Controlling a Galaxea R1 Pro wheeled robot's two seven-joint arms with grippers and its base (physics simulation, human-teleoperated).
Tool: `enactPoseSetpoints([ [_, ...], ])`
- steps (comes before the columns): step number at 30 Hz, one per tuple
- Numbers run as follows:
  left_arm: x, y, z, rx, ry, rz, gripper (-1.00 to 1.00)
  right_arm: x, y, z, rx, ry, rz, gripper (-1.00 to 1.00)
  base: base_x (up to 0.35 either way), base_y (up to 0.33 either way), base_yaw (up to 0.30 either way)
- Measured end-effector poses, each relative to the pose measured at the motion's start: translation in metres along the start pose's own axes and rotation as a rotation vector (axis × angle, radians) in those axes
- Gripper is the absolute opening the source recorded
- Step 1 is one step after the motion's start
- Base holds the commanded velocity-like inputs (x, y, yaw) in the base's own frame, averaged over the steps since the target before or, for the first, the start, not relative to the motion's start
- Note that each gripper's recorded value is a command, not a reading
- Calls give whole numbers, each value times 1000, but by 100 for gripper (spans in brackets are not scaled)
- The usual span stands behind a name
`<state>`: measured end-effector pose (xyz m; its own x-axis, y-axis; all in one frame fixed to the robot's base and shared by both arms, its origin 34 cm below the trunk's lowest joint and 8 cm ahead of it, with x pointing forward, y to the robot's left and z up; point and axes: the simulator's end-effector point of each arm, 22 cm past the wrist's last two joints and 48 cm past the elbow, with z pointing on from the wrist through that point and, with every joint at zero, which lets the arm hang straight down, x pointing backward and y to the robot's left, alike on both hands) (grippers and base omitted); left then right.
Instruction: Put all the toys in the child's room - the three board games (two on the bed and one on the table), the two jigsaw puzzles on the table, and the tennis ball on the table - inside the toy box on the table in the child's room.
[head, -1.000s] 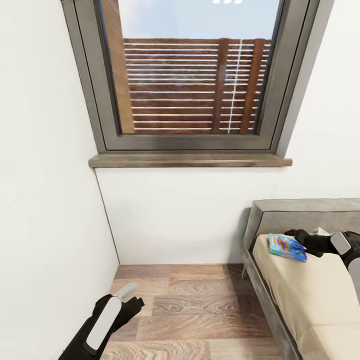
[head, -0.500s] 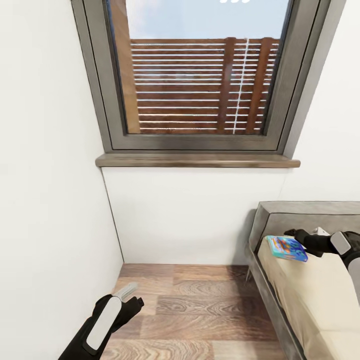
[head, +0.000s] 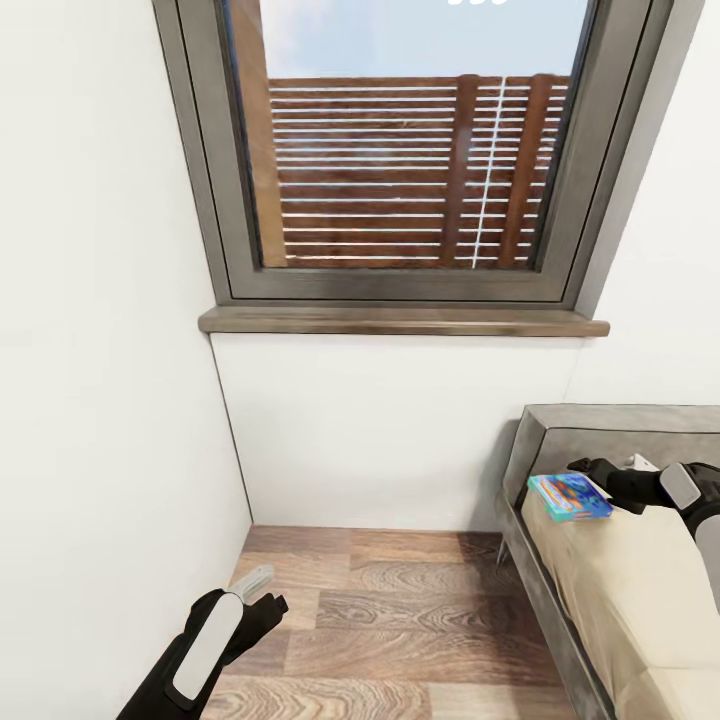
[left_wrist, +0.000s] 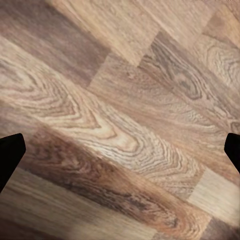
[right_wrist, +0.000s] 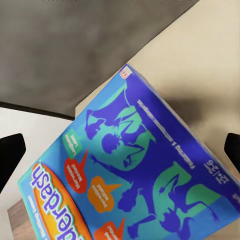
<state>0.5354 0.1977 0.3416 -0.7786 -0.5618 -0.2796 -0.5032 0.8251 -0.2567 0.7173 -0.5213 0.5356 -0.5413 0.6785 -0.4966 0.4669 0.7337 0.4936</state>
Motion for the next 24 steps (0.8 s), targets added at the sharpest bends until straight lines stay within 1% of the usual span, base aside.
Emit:
enactPoseSetpoints([
  [8,0,0,0,2,-1,-1,100,-1,0,0,0,-4,0,100,0,0,0],
  [11,3,-4,1,16,5,-4,100,-10,-1,-3,0,-31,-4,100,0,0,0],
  [15,6,-19,3,92,14,-6,100,-25,-17,-8,22,-105,-17,100,0,0,0],
  [16,7,-24,3,117,16,-6,100,-32,-25,-13,34,-136,-26,100,0,0,0],
  [17,8,-26,3,128,17,-5,100,-37,-29,-16,39,-155,-30,100,0,0,0],
  [18,8,-29,4,142,18,-5,100,-46,-37,-24,44,-196,-28,100,0,0,0],
  [19,8,-30,4,148,18,-5,100,-50,-41,-28,43,-218,-22,100,0,0,0],
  [20,8,-30,4,153,14,3,100,-59,-56,-44,42,-284,0,100,0,0,0],
  [22,7,-29,4,150,8,14,100,-66,-67,-59,42,-333,5,100,0,0,0],
  [23,5,-30,4,151,1,28,100,-71,-75,-74,42,-371,2,100,0,0,0],
  [24,5,-31,4,156,-3,35,100,-72,-78,-82,41,-388,1,100,0,0,0],
])
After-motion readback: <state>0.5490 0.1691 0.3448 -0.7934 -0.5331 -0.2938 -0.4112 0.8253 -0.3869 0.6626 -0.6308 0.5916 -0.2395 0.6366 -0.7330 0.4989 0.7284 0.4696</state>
